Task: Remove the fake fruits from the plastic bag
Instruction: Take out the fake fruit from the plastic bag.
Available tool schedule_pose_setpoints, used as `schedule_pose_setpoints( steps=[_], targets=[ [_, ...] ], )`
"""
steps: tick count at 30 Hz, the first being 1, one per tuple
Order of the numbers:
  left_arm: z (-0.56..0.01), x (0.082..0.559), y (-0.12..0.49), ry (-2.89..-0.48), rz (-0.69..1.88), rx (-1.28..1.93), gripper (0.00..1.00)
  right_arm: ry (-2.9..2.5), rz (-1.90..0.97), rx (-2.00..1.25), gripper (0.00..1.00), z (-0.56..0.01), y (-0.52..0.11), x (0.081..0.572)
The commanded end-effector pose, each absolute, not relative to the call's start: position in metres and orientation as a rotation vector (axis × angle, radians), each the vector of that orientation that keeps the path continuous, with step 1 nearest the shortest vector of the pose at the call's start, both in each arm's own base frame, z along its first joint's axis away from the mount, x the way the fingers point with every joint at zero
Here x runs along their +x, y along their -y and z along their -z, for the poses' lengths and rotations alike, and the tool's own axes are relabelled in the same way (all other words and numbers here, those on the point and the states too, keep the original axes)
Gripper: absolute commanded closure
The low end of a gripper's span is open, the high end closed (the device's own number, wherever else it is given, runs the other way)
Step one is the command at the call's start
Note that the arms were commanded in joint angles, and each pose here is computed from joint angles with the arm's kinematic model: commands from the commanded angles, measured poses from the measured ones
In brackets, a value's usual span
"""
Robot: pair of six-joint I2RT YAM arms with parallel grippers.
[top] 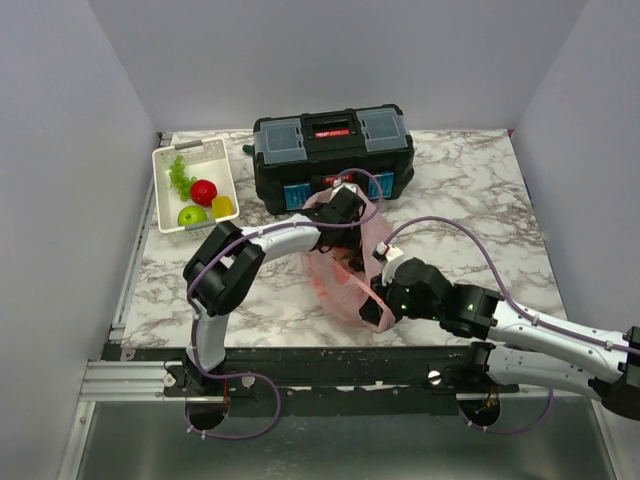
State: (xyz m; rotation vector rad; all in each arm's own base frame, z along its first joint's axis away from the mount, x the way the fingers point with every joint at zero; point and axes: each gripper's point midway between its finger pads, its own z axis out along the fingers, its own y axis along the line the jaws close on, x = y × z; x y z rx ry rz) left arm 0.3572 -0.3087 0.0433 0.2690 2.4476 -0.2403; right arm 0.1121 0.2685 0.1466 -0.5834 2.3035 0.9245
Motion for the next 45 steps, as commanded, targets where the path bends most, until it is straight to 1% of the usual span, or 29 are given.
schedule_pose_setpoints(
  steps=[1,6,8,11,16,20,25,33,36,39,42,45],
  targets=[
    [-0.036,0.364,0.307,-2.457,0.183,0.249,0.28,-2.351,-0.868,-0.554,0.99,-0.132,-0.262,0.112],
    [-0.043,0.359,0.305,-2.46,0.191,0.323,0.63,-2.363,-0.745,-0.466,0.99,-0.126,-0.252,0.128],
    [-0.053,0.352,0.306,-2.443,0.239,0.342,0.69,-2.367,-0.699,-0.451,0.99,-0.122,-0.249,0.133],
    [-0.074,0.337,0.309,-2.421,0.349,0.38,0.74,-2.382,-0.614,-0.408,0.99,-0.116,-0.244,0.142],
    [-0.109,0.307,0.31,-2.367,0.524,0.423,0.76,-2.377,-0.489,-0.3,0.99,-0.112,-0.235,0.159],
    [-0.133,0.28,0.311,-2.327,0.673,0.476,0.76,-2.357,-0.407,-0.138,0.99,-0.113,-0.221,0.171],
    [-0.15,0.253,0.309,-2.292,0.807,0.529,0.77,-2.33,-0.403,-0.081,0.99,-0.117,-0.219,0.177],
    [-0.189,0.209,0.308,-2.171,1.035,0.66,0.77,-2.279,-0.348,-0.011,0.99,-0.131,-0.21,0.187],
    [-0.212,0.201,0.301,-2.096,1.054,0.671,0.76,-2.245,-0.326,-0.02,0.99,-0.139,-0.209,0.194],
    [-0.241,0.201,0.288,-2.031,1.021,0.658,0.76,-2.214,-0.256,0.0,0.99,-0.145,-0.201,0.201],
    [-0.264,0.208,0.267,-1.991,0.933,0.603,0.77,-2.195,-0.199,-0.002,0.99,-0.152,-0.196,0.206],
    [-0.278,0.225,0.24,-1.967,0.836,0.485,0.79,-2.187,-0.148,0.01,0.99,-0.156,-0.189,0.209]
  ],
)
